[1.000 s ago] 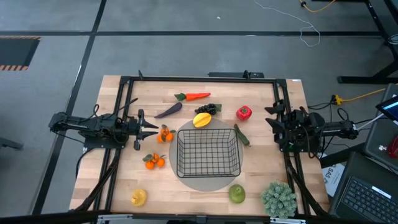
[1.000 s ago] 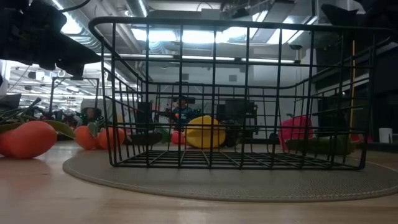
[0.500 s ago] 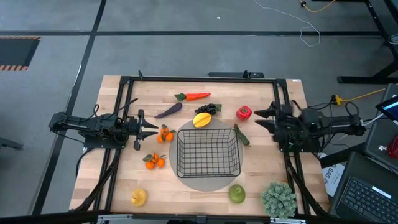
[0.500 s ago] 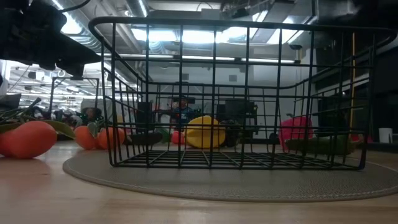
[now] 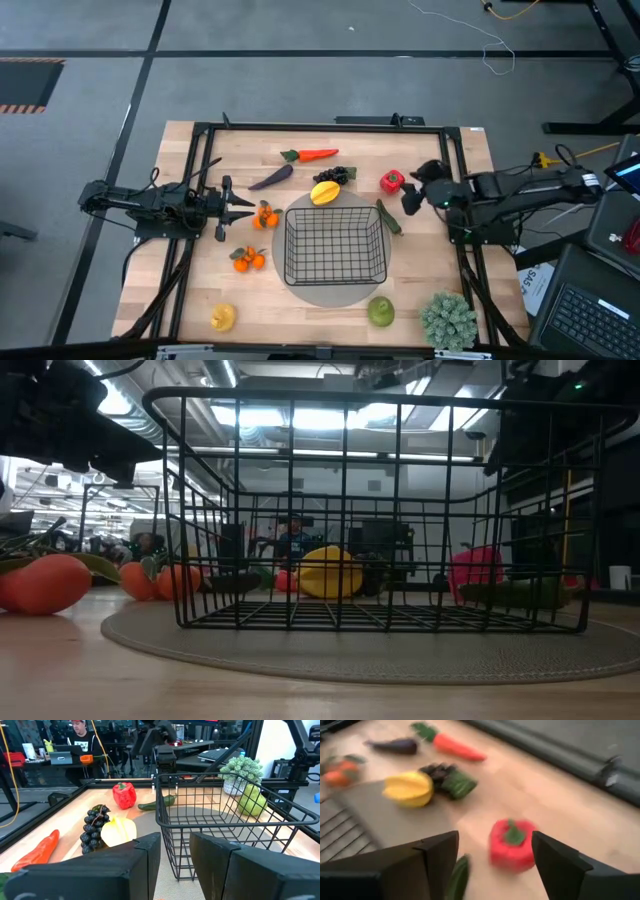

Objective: Build produce basket
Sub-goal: Put the red bell pepper into the black wire basket

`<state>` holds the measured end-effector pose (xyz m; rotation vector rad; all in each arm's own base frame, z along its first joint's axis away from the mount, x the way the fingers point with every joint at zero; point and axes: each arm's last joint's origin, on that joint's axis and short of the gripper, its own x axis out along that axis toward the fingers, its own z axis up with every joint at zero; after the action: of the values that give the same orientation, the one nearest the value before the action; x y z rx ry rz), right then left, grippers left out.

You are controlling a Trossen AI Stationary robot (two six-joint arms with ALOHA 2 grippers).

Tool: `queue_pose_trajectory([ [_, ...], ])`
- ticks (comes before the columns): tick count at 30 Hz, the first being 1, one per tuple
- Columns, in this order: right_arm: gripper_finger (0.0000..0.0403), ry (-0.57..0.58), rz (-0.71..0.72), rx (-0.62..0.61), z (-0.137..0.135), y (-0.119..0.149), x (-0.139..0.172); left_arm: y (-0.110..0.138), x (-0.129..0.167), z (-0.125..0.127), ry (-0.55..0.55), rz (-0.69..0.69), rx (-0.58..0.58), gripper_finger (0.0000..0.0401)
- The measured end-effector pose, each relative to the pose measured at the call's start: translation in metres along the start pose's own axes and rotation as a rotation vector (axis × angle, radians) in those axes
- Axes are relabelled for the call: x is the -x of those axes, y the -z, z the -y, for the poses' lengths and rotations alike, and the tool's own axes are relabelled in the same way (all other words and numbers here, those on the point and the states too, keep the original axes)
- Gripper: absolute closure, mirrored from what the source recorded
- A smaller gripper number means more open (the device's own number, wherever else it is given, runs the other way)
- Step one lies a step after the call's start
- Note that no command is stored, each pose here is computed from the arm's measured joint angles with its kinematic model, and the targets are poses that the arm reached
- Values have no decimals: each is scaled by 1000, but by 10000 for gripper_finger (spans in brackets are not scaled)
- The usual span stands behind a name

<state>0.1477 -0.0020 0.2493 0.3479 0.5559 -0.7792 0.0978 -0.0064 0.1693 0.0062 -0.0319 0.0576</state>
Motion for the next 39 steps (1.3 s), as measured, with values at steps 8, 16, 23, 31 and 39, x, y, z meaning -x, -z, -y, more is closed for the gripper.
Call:
queue_pose_trajectory([
  [8, 163, 87, -66, 54, -10, 2, -29, 0, 0, 0, 0, 0, 0, 307],
  [16, 163, 185, -164, 76, -3, 1, -56, 0, 0, 0, 0, 0, 0, 307],
  [23, 163, 185, -226, 121, 0, 0, -76, 0, 0, 0, 0, 0, 0, 307],
  [31, 163, 176, -264, 175, -3, 2, -98, 0, 0, 0, 0, 0, 0, 307],
  [39, 164, 215, -295, 177, 1, 4, -108, 0, 0, 0, 0, 0, 0, 307],
])
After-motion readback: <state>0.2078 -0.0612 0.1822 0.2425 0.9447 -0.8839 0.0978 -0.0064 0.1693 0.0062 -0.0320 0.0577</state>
